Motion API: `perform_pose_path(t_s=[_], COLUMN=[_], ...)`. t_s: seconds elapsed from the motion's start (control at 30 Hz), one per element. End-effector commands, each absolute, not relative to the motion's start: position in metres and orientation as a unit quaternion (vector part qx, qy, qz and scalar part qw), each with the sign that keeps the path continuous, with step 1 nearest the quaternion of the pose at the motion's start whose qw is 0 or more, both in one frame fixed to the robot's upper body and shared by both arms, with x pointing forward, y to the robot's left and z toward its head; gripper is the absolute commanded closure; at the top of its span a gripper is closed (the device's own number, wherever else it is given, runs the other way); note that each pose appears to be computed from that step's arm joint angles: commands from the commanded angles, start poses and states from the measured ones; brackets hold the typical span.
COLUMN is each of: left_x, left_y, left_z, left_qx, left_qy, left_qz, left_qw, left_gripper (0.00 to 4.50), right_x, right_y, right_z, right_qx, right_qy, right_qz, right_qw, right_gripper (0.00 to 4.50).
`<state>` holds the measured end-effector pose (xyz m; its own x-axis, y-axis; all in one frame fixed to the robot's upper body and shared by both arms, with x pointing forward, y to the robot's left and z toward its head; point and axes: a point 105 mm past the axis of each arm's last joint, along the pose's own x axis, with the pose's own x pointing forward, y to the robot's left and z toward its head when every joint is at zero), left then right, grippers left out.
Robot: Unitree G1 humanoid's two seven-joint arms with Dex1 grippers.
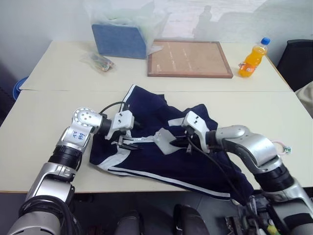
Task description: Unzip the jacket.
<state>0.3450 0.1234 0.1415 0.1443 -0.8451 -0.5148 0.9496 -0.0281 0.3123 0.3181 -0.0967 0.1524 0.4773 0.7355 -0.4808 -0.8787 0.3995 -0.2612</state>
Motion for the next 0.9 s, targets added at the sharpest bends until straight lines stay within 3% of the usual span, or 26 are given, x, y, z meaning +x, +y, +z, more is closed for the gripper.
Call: perform_pose_path(t_s=[0.03,0.37,0.6,0.9], left_x=[0.346,0.354,0.36,0.359], left_y=[0.122,0.127,0.133,0.141], left_z=[0.14,0.117,0.108,0.111], left_qx=[0.304,0.29,0.292,0.295], left_qy=[0.08,0.109,0.119,0.114], left_qz=[-0.648,-0.643,-0.635,-0.632], left_qw=[0.694,0.7,0.705,0.708], left_gripper=[0.29,0.29,0.29,0.29], right_x=[0.316,0.298,0.282,0.254], right_y=[-0.118,-0.217,-0.28,-0.397], right_z=[0.177,0.199,0.198,0.219], right_qx=[-0.277,-0.171,-0.151,-0.147], right_qy=[0.095,0.118,0.14,0.154], right_qz=[0.435,0.259,0.151,-0.017], right_qw=[0.852,0.943,0.967,0.977], right_gripper=[4.46,4.46,4.46,4.46])
